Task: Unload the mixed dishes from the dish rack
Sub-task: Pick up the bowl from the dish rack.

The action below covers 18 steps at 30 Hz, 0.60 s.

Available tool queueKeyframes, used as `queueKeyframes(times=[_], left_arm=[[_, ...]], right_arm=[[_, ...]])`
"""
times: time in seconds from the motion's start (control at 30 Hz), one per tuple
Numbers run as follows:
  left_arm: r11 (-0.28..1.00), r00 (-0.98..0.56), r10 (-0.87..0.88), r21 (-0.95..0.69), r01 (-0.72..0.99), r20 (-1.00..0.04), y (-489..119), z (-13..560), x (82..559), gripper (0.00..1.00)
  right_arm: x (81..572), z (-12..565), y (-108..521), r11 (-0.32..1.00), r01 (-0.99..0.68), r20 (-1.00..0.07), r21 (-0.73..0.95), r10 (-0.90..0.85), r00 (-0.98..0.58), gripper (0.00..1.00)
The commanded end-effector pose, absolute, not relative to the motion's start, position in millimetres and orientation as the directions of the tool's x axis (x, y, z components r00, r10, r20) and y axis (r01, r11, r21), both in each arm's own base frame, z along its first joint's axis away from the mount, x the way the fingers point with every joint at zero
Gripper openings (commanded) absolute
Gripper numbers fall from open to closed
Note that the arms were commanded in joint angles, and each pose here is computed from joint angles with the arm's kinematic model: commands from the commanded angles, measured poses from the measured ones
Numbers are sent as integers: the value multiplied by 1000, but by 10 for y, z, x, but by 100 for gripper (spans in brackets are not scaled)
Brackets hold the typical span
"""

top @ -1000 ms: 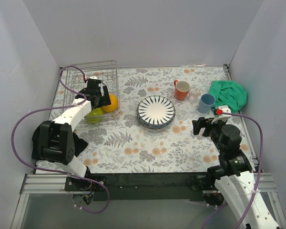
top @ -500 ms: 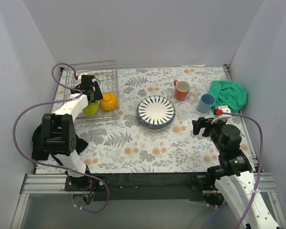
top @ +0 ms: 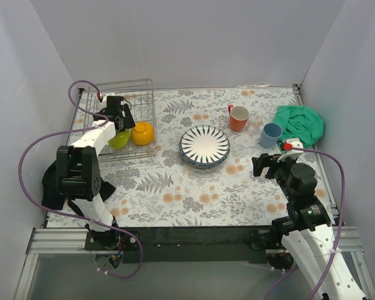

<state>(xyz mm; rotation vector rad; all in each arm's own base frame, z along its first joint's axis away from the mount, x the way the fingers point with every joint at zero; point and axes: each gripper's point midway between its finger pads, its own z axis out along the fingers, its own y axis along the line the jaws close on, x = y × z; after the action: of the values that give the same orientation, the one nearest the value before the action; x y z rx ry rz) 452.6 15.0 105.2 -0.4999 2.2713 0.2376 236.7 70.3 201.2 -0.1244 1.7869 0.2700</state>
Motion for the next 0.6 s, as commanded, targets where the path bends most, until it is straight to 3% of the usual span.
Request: queueKeyframes(times=[0.0, 0.33, 0.57], left_arm=[[922, -634, -251, 19, -387, -731, 46, 1070, 4525, 98], [927, -657, -161, 115, -356, -737, -67, 1079, 4411, 98], [916, -615, -93, 176, -362, -783, -64, 1388, 4285, 98]], right_arm=[[2407, 2171, 727, 963, -245, -983, 110, 69, -169, 92], [2398, 2170, 728, 963, -247, -983, 113, 73, -167, 92], [2391, 2173, 732, 961, -250, -983, 115, 75, -165, 92]])
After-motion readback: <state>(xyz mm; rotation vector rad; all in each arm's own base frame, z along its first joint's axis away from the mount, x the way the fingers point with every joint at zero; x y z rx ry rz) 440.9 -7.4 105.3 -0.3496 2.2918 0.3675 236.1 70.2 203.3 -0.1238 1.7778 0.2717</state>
